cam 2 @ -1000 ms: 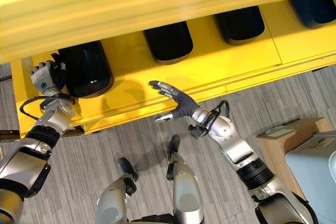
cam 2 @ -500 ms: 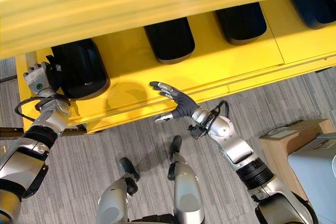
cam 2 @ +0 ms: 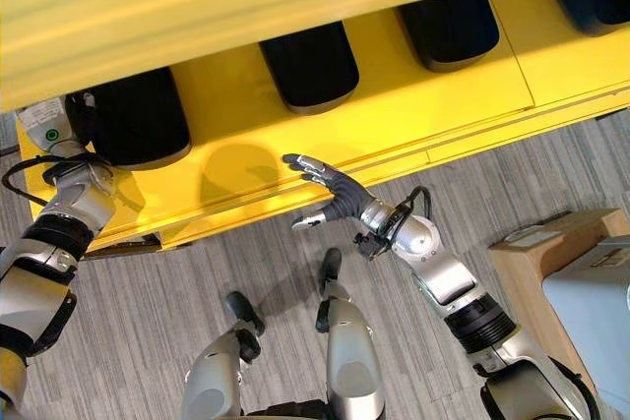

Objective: Move parts from the plastic box to the shelf.

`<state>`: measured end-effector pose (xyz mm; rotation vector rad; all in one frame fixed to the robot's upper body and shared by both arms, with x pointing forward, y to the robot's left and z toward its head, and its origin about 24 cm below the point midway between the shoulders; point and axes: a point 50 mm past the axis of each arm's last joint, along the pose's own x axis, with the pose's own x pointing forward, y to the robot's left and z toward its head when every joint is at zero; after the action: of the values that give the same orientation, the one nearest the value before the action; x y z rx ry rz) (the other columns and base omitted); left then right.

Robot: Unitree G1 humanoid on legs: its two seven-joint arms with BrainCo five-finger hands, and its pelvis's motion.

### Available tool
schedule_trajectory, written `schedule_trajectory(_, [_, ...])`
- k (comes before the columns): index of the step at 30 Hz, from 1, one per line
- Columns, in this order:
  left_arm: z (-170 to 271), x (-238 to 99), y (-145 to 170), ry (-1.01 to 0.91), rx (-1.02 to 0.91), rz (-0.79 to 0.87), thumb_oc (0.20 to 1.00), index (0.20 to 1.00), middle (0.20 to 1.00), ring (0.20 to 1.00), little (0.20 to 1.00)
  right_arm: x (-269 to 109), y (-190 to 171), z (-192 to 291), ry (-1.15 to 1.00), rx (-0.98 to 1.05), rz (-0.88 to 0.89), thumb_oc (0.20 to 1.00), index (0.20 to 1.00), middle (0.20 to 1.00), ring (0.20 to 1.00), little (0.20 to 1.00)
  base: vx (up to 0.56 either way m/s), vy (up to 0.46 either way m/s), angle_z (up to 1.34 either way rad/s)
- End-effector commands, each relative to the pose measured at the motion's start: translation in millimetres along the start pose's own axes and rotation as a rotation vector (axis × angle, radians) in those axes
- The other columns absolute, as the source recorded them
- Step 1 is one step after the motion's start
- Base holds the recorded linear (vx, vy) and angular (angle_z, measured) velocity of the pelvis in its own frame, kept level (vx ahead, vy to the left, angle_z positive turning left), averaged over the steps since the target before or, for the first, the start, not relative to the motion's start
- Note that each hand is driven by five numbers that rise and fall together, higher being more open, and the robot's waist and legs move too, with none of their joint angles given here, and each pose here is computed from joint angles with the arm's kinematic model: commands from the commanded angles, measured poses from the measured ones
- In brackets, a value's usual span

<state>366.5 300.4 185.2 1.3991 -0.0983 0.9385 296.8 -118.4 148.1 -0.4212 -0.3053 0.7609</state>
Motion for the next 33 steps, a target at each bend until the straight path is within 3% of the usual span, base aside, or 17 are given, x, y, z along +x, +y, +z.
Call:
schedule_trajectory(1, [-18, 24, 29, 0.017, 0.091, 0.128, 0.200, 0.200, 0.200, 0.200, 0.200, 3, -6, 16, -0.077, -0.001, 0.004, 1.000, 1.000, 1.000, 1.000, 1.000, 0.00, 0.000, 0.00])
schedule_trajectory(23, [-21, 12, 15, 0.221, -0.052, 0.073, 0.200, 0.200, 0.200, 0.200, 0.200, 5, -5, 16, -0.082, 0.008, -0.035, 1.000, 1.000, 1.000, 1.000, 1.000, 0.01, -0.005, -0.01])
schedule_trajectory(25, [-22, 12, 17, 0.224, -0.057, 0.103, 1.000, 1.000, 1.000, 1.000, 1.000, 4, -5, 14, -0.082, 0.011, -0.039, 1.000, 1.000, 1.000, 1.000, 1.000, 0.00, -0.038, 0.01])
schedule_trajectory(33, [-17, 17, 27, 0.147, 0.021, 0.196, 1.000, 1.000, 1.000, 1.000, 1.000, 3, -5, 13, -0.081, 0.031, -0.033, 1.000, 1.000, 1.000, 1.000, 1.000, 0.00, -0.009, 0.00])
